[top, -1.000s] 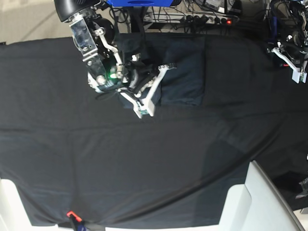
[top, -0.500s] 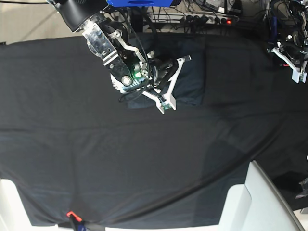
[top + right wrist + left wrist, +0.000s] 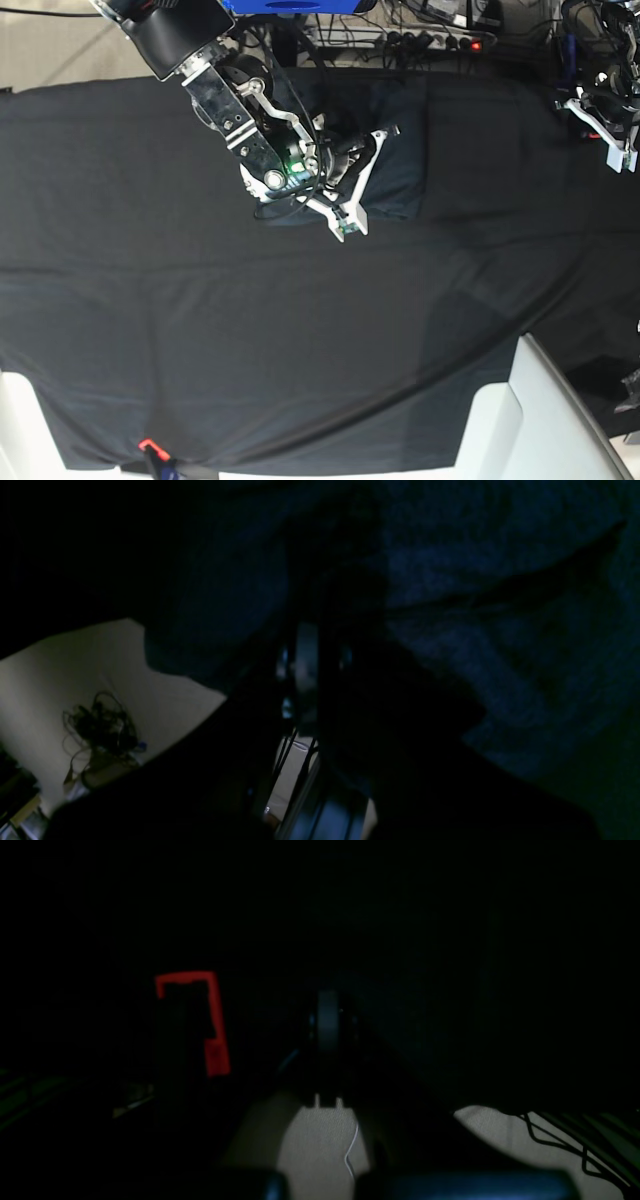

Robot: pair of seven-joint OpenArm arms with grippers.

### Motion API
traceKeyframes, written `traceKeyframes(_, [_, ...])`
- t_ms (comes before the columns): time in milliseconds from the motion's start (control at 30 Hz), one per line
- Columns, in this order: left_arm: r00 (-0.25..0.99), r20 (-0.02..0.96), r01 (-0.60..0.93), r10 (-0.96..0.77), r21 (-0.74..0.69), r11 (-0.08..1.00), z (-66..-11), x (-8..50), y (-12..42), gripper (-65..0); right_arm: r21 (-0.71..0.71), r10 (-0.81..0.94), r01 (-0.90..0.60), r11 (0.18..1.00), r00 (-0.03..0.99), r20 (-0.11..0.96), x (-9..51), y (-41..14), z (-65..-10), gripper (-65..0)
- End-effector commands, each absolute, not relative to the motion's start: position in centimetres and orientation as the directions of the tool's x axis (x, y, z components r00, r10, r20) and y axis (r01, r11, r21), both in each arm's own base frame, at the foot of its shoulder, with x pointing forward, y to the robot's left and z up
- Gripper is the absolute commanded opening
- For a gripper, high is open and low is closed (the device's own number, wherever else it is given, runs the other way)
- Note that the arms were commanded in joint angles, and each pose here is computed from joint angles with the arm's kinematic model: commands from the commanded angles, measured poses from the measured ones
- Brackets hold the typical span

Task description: Fold the T-shirt properly

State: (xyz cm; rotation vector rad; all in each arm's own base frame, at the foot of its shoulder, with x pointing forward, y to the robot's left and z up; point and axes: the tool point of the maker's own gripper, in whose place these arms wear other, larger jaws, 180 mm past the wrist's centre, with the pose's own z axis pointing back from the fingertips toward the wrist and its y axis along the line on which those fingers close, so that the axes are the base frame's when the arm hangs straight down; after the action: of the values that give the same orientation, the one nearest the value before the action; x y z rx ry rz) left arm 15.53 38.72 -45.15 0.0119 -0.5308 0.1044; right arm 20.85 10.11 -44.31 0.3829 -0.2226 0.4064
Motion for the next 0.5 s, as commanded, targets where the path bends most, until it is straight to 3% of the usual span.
traceKeyframes(0, [0.842,0.533,-0.096,0.079,0.005,0.995,-44.04,16.32,39.62,-65.0,0.330,0.326,-0.432,0.840,0.886,0.330,21.90,11.06,-43.05,-64.8])
traceKeyframes(233, [0.842,0.533,-0.096,0.079,0.005,0.995,-44.04,16.32,39.62,-65.0,0.330,0.325,-0.434,0.838,0.884,0.337,21.96,11.17,-43.00,-64.2])
traceKeyframes(467, [0.842,0.533,-0.096,0.079,0.005,0.995,-44.04,16.32,39.62,-65.0,0.329,0.331,-0.442,0.835,0.880,0.341,21.98,11.27,-42.91,-42.3])
